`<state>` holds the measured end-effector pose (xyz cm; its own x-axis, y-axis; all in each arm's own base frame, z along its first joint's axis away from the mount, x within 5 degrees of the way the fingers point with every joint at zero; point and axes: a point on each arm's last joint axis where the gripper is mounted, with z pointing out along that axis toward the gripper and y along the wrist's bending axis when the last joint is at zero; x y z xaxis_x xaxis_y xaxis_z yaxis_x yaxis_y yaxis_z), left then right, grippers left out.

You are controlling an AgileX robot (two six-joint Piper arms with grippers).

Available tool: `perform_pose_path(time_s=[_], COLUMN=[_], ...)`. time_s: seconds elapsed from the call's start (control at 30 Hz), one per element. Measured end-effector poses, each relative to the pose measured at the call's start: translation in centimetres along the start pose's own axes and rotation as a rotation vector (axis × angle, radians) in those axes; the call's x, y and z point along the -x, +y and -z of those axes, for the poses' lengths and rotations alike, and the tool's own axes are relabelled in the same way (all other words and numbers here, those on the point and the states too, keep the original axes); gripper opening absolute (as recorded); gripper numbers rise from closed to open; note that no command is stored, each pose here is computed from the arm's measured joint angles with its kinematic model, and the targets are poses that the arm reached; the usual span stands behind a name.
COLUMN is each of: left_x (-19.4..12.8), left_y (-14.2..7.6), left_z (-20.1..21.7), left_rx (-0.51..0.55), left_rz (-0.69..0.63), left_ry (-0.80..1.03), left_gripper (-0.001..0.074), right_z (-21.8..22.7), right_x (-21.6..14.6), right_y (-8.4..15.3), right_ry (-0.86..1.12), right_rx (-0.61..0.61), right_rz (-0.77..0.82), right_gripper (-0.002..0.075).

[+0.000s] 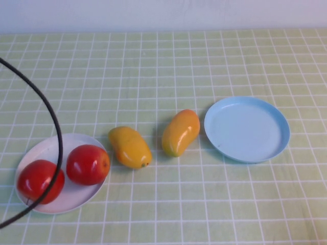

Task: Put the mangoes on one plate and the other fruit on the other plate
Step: Put another type of fruit in the right plate

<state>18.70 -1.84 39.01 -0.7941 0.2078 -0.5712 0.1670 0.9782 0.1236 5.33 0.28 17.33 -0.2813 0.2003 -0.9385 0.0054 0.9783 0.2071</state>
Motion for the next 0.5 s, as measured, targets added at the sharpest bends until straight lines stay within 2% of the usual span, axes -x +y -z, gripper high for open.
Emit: perform_pose_path(time_s=[0.23,0.5], left_x=[-5.4,-12.8], left_y=[-0.3,-2.1], left_z=[3.4,2.6], left_rx=[0.013,-0.087], left_rz=[0.009,0.064], left_ry=[-0.181,-0.362], left_gripper=[0.0003,0.0001], right_z=[0.0,0.0], right_x=[0.0,0.0], right_y=[0.0,0.0], right_ry=[0.000,0.000], right_rx=[0.000,0.000], right_rz=[0.000,0.000], right_gripper=[-0.0016,-0.0017])
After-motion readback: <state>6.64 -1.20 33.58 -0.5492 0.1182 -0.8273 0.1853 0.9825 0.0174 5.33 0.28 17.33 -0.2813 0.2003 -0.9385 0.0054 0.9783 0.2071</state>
